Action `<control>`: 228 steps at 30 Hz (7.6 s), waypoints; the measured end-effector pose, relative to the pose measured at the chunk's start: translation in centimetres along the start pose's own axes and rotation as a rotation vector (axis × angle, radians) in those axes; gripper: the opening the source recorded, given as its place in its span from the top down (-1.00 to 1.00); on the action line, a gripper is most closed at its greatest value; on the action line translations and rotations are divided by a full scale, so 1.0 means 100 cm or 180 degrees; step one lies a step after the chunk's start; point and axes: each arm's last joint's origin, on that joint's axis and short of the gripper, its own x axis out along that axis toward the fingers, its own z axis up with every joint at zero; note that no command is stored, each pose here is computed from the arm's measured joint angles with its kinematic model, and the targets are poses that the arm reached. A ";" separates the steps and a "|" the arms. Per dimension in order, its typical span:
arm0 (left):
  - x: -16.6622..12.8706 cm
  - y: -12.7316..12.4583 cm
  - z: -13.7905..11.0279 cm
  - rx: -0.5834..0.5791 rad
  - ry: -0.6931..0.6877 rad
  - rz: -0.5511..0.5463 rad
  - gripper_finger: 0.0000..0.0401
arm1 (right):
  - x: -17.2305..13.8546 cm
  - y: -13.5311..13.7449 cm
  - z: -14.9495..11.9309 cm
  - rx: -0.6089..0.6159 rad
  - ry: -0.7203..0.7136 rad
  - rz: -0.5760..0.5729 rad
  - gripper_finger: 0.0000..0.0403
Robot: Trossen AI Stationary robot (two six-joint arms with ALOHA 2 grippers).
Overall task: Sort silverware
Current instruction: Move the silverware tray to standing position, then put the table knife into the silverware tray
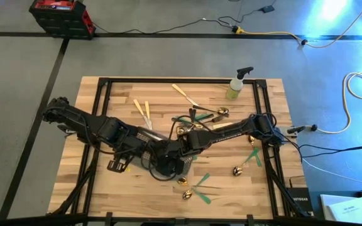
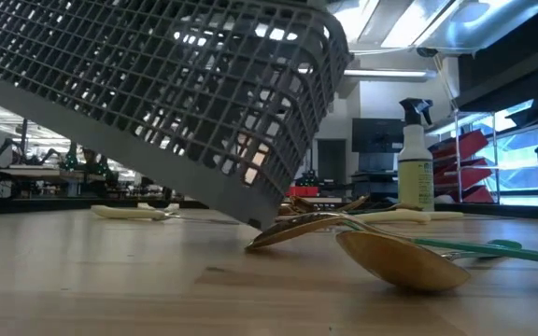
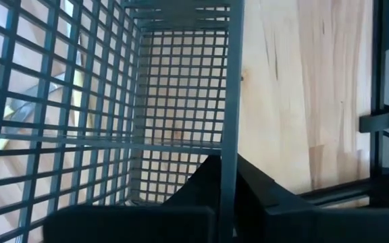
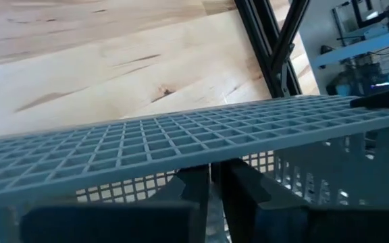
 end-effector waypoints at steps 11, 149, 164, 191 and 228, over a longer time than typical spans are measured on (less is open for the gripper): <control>0.000 0.000 -0.001 -0.0035 0.0032 -0.0034 1.00 | -0.004 0.001 0.003 0.0067 0.0027 -0.0004 0.16; 0.109 -0.084 -0.146 -0.0767 -0.1227 0.0345 1.00 | -0.160 0.178 -0.069 0.1817 -0.1771 -0.0676 1.00; 0.109 -0.085 -0.147 -0.0759 -0.1155 0.0301 1.00 | -0.160 0.178 -0.069 0.1817 -0.1772 -0.0675 1.00; 0.060 -0.102 -0.133 -0.0693 -0.1428 -0.0201 0.32 | -0.150 0.175 -0.071 0.1990 -0.1489 -0.1105 1.00; 0.026 -0.015 -0.141 -0.1423 -0.0937 0.1021 0.32 | 0.032 0.141 -0.008 0.2534 -0.0698 -0.1143 1.00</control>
